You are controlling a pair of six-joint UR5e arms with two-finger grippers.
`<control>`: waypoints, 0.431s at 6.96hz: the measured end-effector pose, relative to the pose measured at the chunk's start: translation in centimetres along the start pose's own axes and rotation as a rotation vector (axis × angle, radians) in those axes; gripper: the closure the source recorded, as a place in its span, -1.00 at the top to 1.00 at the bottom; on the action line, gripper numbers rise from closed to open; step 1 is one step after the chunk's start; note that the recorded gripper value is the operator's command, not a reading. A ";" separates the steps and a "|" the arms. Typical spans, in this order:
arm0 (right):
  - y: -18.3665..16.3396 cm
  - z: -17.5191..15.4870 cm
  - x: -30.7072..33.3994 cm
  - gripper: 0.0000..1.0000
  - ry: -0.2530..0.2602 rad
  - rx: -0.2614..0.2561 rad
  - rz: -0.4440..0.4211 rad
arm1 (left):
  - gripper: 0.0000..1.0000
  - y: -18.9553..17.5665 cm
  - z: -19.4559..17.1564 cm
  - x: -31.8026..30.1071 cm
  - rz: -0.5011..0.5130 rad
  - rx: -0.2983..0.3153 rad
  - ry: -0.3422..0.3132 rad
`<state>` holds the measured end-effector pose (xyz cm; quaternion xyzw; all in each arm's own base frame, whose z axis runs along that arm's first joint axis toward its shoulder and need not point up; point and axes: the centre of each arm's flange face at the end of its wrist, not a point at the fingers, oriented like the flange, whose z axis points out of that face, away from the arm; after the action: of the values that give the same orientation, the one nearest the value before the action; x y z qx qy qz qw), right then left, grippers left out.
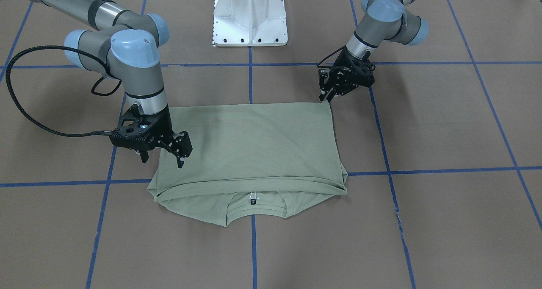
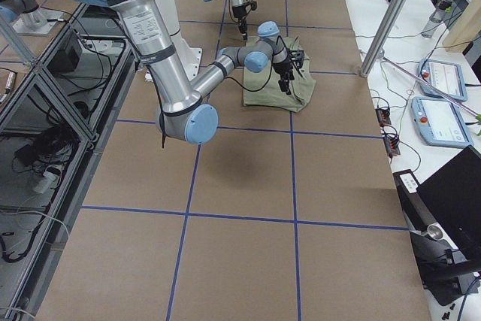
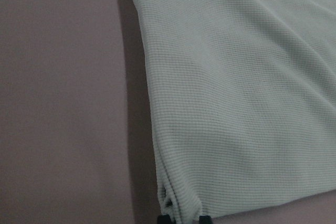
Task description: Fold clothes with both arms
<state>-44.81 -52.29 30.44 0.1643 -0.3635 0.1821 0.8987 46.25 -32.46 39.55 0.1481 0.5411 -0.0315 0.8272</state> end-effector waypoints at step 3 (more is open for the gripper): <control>0.3 0.1 0.0 1.00 0.001 -0.001 -0.002 | -1.00 0.1 0.0 -0.7 -0.001 -0.002 -0.014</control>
<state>-45.01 -52.10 30.51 0.1640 -0.3631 0.1812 0.8991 45.98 -32.44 40.25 0.1466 0.5356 -0.0325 0.8310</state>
